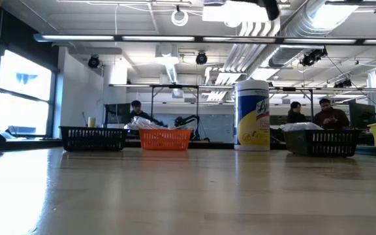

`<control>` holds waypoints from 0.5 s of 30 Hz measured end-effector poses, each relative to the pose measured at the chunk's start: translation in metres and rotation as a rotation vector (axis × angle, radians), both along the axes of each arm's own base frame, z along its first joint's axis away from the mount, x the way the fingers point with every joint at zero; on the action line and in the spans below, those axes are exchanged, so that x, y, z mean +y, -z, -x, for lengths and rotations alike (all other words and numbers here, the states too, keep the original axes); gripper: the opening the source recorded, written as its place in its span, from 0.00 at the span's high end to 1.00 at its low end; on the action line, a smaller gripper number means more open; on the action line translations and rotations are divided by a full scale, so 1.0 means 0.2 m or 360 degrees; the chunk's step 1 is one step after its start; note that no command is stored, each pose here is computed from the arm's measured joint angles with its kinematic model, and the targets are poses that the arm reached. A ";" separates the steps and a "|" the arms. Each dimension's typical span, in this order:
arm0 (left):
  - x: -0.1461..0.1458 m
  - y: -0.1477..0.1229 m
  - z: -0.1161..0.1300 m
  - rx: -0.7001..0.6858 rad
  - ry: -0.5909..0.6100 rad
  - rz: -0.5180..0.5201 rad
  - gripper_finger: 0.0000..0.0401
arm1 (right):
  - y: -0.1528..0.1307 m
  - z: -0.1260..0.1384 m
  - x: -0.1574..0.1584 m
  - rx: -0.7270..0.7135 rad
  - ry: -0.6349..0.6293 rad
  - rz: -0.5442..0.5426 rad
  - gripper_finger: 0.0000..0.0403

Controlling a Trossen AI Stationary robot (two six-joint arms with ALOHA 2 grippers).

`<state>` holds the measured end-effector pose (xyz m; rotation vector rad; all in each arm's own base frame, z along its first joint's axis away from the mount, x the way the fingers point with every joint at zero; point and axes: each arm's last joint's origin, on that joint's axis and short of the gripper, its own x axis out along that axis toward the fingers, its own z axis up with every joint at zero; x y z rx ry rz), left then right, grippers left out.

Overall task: Pick & Place Travel size toiletries
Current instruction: Put the white cotton pack into the right black bin

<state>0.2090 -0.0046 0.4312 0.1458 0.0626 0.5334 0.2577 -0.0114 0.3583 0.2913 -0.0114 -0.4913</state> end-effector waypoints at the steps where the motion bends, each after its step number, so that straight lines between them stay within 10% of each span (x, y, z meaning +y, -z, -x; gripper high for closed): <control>1: 0.00 0.00 0.01 0.0005 -0.0001 0.0013 0.57 | -0.01 0.04 0.00 0.0003 0.0021 -0.0036 0.97; 15: 0.00 0.03 0.02 0.0111 -0.0002 0.0010 0.57 | 0.11 0.43 0.01 0.0530 0.0150 -0.0745 0.97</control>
